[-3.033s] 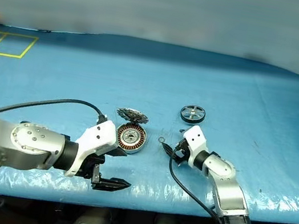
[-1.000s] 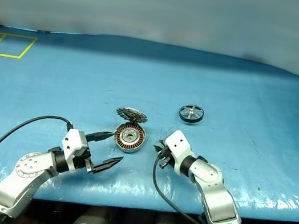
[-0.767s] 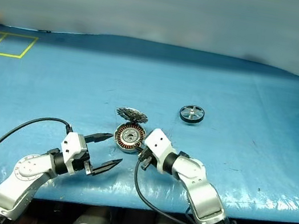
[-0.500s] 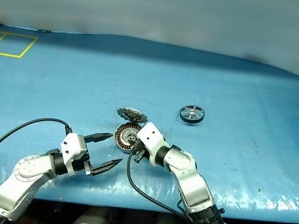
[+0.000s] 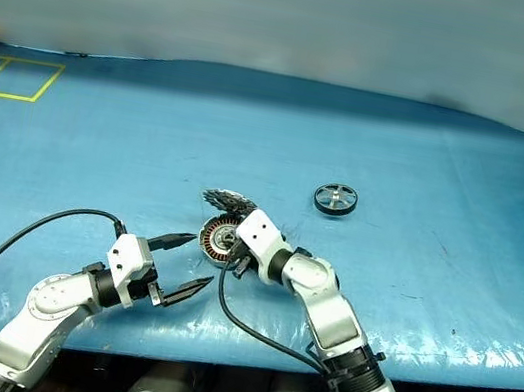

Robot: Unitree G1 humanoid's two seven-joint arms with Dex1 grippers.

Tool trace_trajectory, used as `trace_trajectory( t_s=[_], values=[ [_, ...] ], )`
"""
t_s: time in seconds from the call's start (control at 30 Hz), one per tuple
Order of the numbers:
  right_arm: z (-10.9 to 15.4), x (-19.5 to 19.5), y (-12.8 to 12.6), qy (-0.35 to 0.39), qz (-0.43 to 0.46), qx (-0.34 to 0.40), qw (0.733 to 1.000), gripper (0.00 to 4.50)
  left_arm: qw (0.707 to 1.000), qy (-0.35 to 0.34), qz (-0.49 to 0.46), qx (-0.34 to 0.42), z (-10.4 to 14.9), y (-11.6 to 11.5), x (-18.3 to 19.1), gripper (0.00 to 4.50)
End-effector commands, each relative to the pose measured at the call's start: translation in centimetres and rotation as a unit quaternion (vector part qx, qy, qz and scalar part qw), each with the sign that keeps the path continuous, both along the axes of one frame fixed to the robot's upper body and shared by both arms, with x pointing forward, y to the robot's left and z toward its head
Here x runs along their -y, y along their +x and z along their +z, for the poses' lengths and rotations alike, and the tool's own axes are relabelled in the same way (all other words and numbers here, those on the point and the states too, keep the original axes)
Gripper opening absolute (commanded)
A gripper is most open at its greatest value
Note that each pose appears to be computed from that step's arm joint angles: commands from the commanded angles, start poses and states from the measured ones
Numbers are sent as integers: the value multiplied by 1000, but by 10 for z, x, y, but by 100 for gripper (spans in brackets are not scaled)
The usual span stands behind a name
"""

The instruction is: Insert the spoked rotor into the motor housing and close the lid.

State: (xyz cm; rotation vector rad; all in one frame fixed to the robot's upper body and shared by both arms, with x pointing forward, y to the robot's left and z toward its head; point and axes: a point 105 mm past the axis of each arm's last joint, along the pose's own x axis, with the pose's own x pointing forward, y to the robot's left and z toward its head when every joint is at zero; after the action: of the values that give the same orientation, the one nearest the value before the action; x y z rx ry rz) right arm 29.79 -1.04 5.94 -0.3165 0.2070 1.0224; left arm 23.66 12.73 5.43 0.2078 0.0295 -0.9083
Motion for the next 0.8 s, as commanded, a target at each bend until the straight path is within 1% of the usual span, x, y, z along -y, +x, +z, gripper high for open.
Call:
trace_trajectory(
  t_s=[0.03, 0.4, 0.53, 0.6, 0.63, 0.7, 0.8],
  values=[
    [9, -5, 2, 9, 8, 19, 1000, 74, 1000, -3, 7, 18, 6, 2, -3, 446],
    [7, -6, 2, 11, 9, 9, 1000, 74, 1000, -4, 12, 15, 4, 2, -3, 446],
    [6, -8, -3, 16, 22, -7, 1000, 74, 1000, -4, 14, 14, 3, 2, -3, 446],
    [6, -6, 0, 14, 12, 3, 1000, 148, 1000, -4, 14, 14, 3, 2, -3, 446],
    [8, -6, 1, 16, 7, 10, 1000, 168, 1000, -3, 15, 15, 3, 3, -4, 446],
    [10, -6, 2, 21, 6, 14, 1000, 230, 1000, -3, 16, 16, 3, 3, -4, 446],
    [12, -6, 2, 24, 9, 14, 1000, 230, 1000, -2, 16, 15, 2, 3, -3, 446]
  ],
)
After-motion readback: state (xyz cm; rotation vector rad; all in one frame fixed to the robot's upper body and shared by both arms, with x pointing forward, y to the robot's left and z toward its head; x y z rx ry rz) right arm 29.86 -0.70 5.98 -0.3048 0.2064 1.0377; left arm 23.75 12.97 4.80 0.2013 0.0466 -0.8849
